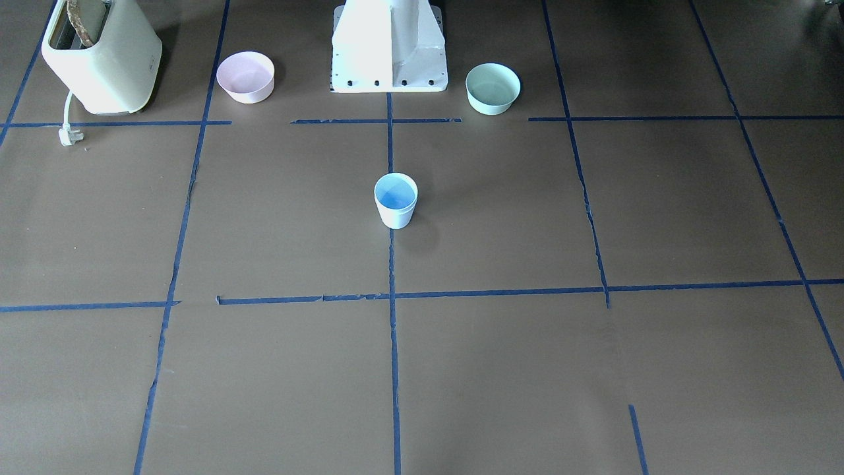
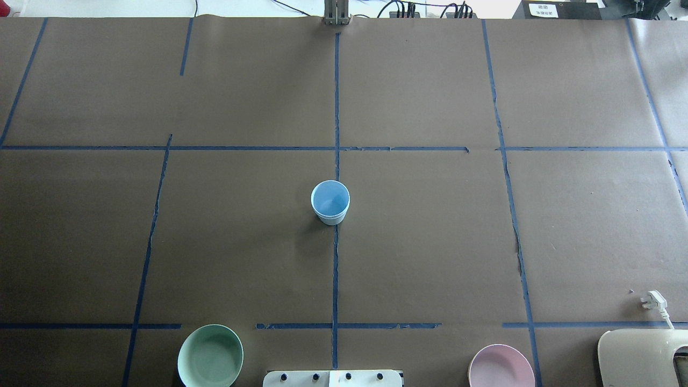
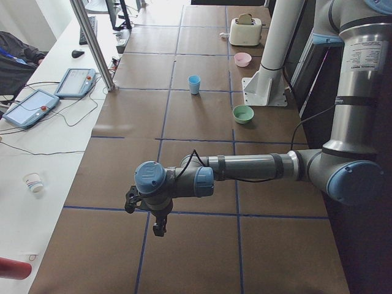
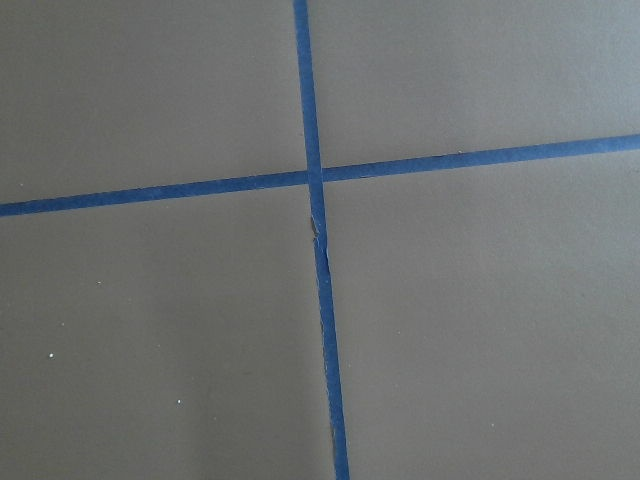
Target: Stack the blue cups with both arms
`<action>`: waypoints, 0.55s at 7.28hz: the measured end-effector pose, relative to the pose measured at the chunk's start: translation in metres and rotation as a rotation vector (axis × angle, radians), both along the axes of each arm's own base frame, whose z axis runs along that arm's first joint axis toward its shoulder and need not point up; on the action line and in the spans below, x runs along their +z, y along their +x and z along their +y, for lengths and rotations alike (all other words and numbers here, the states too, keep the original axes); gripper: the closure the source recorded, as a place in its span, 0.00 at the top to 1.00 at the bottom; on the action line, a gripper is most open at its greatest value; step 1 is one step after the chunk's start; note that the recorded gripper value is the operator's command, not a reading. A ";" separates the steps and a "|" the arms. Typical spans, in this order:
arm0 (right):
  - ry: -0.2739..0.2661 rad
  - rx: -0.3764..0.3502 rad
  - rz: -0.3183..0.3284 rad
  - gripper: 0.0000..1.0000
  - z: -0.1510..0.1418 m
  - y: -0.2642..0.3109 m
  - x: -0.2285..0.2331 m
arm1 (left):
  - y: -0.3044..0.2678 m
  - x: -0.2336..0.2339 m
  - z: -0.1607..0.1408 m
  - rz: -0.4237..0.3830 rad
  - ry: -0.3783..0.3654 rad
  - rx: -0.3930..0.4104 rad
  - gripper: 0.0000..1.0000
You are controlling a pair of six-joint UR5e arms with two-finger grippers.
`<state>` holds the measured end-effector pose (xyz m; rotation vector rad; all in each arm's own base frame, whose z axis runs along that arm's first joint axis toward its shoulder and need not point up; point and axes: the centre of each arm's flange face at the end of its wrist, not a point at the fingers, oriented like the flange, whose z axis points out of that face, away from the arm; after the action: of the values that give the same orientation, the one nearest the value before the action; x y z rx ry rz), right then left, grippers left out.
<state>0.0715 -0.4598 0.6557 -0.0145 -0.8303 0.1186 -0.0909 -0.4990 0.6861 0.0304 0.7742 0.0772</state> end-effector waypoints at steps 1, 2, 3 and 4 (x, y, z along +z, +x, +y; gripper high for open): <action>-0.009 0.004 0.001 1.00 0.000 0.003 0.000 | 0.000 0.000 0.000 0.001 0.000 0.000 1.00; -0.012 0.006 0.002 1.00 0.000 0.004 0.001 | 0.000 0.000 0.000 0.001 0.000 0.000 1.00; -0.013 0.006 0.003 1.00 0.000 0.004 0.001 | 0.000 0.001 0.000 0.001 -0.001 0.001 1.00; -0.012 0.006 0.004 1.00 0.000 0.005 0.001 | 0.000 0.001 0.000 0.001 -0.001 0.002 1.00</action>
<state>0.0761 -0.4595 0.6563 -0.0231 -0.8261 0.1294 -0.0904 -0.4987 0.6871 0.0289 0.7751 0.0785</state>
